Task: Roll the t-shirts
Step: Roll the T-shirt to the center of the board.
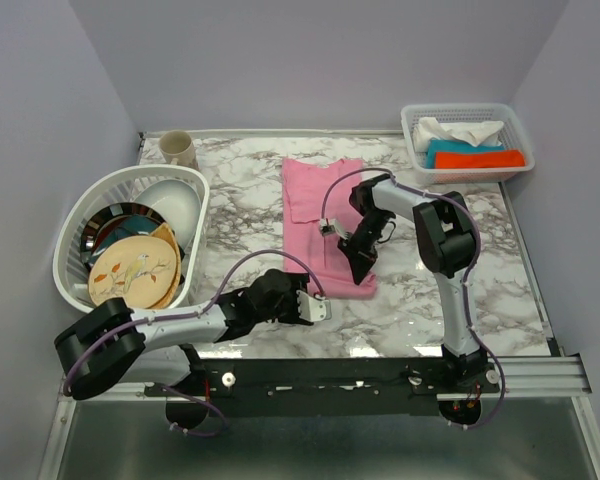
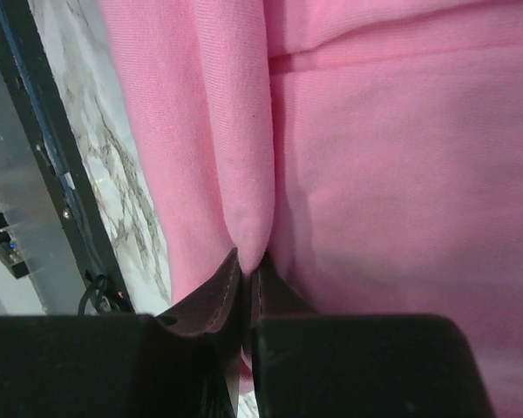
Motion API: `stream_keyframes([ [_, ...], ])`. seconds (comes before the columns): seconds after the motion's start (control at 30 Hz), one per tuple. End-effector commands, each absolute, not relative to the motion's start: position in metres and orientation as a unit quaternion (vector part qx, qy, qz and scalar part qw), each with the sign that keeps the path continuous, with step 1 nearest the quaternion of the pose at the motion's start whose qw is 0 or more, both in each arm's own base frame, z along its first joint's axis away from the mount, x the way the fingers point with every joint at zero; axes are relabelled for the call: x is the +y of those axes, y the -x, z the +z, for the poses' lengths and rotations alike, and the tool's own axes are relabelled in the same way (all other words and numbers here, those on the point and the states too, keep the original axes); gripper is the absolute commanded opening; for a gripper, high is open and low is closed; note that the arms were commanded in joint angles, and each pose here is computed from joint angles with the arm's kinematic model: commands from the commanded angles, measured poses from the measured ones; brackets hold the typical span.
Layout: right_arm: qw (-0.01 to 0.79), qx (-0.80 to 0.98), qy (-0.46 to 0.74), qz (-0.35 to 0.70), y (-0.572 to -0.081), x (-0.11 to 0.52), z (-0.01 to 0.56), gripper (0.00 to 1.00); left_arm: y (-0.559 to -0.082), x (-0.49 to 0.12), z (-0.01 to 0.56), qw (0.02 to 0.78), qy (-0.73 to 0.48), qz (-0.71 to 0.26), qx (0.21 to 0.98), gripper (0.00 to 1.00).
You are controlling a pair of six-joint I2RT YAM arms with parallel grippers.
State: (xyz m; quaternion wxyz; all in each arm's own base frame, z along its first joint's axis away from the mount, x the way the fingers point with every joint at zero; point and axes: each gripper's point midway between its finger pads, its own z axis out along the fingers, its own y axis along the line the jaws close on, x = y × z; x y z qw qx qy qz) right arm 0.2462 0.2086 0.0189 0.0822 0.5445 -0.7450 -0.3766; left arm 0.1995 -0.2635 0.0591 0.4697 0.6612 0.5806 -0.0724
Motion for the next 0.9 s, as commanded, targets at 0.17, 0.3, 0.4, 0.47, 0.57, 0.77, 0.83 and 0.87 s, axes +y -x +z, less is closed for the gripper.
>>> stream_keyframes([
  [0.17, 0.077, -0.732, -0.571, -0.365, -0.264, 0.218, 0.015, 0.14, -0.202, -0.264, 0.046, 0.448, -0.693, -0.028, 0.565, 0.70],
  [0.3, 0.091, -0.730, -0.573, -0.362, -0.261, 0.215, 0.010, 0.14, -0.205, -0.260, 0.037, 0.438, -0.707, -0.007, 0.555, 0.64],
  [0.4, 0.096, -0.728, -0.575, -0.361, -0.259, 0.213, 0.007, 0.14, -0.209, -0.255, 0.029, 0.427, -0.707, 0.009, 0.564, 0.60],
  [0.47, 0.095, -0.728, -0.576, -0.361, -0.259, 0.214, 0.007, 0.14, -0.210, -0.253, 0.024, 0.420, -0.707, 0.016, 0.569, 0.57],
  [0.57, 0.097, -0.728, -0.575, -0.361, -0.259, 0.215, 0.007, 0.15, -0.208, -0.253, 0.019, 0.407, -0.714, 0.013, 0.569, 0.37],
  [0.77, 0.081, -0.731, -0.578, -0.355, -0.256, 0.211, 0.014, 0.36, -0.198, -0.254, 0.017, 0.372, -0.731, -0.014, 0.572, 0.00],
  [0.83, 0.021, -0.731, -0.587, -0.348, -0.269, 0.209, 0.033, 0.37, -0.198, -0.262, 0.025, 0.368, -0.731, -0.039, 0.574, 0.00],
  [0.87, 0.000, -0.732, -0.585, -0.349, -0.271, 0.209, 0.040, 0.38, -0.194, -0.261, 0.025, 0.355, -0.729, -0.058, 0.582, 0.00],
])
